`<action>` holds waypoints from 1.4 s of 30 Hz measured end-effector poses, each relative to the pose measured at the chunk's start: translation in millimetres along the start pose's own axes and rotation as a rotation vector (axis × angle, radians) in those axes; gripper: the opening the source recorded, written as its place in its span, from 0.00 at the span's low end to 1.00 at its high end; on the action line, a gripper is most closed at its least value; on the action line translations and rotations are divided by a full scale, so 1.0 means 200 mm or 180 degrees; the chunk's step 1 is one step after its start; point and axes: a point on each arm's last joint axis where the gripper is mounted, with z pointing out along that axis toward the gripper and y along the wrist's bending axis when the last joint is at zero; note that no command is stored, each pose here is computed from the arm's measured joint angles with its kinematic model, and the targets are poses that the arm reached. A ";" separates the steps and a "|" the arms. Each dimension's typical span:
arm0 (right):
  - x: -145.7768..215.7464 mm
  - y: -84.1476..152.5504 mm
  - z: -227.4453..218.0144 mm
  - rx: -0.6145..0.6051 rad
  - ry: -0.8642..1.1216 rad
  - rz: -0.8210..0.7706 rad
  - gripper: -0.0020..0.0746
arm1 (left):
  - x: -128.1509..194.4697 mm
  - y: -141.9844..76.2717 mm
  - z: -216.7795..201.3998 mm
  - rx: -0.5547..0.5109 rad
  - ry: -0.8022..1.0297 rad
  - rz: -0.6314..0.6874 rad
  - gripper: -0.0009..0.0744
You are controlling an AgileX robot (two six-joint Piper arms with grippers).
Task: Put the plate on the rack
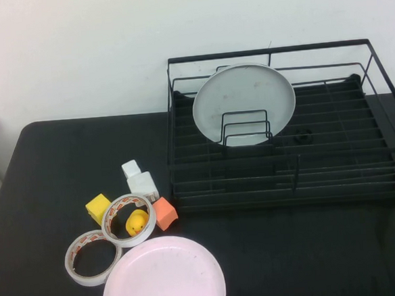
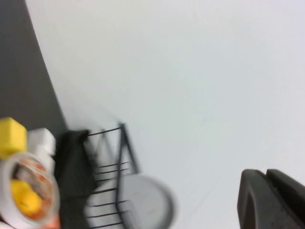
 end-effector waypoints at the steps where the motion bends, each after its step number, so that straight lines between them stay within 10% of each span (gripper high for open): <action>1: 0.00 0.00 0.00 0.0001 0.0002 -0.0016 0.04 | 0.01 -0.02 0.00 0.0026 0.0060 0.0257 0.01; 8: 0.00 0.00 0.00 0.0002 0.0009 -0.0110 0.04 | 0.04 -0.43 -0.06 0.0669 0.0347 0.2998 0.01; 13: 0.00 0.00 0.00 0.0001 0.0016 -0.0114 0.04 | 0.05 -0.58 0.06 0.0255 0.0949 0.4085 0.01; 25: 0.02 -0.01 0.00 0.0037 0.0165 -0.0119 0.04 | 0.08 -0.54 0.43 -0.1052 0.2281 0.4173 0.04; 35: 0.02 -0.01 0.00 0.0040 0.0170 -0.0131 0.04 | 0.23 -0.25 0.62 -0.2108 0.3330 0.3686 0.52; 42: 0.02 -0.01 0.00 0.0041 0.0172 -0.0133 0.04 | 0.30 -0.03 0.78 -0.2498 0.3539 0.3469 0.60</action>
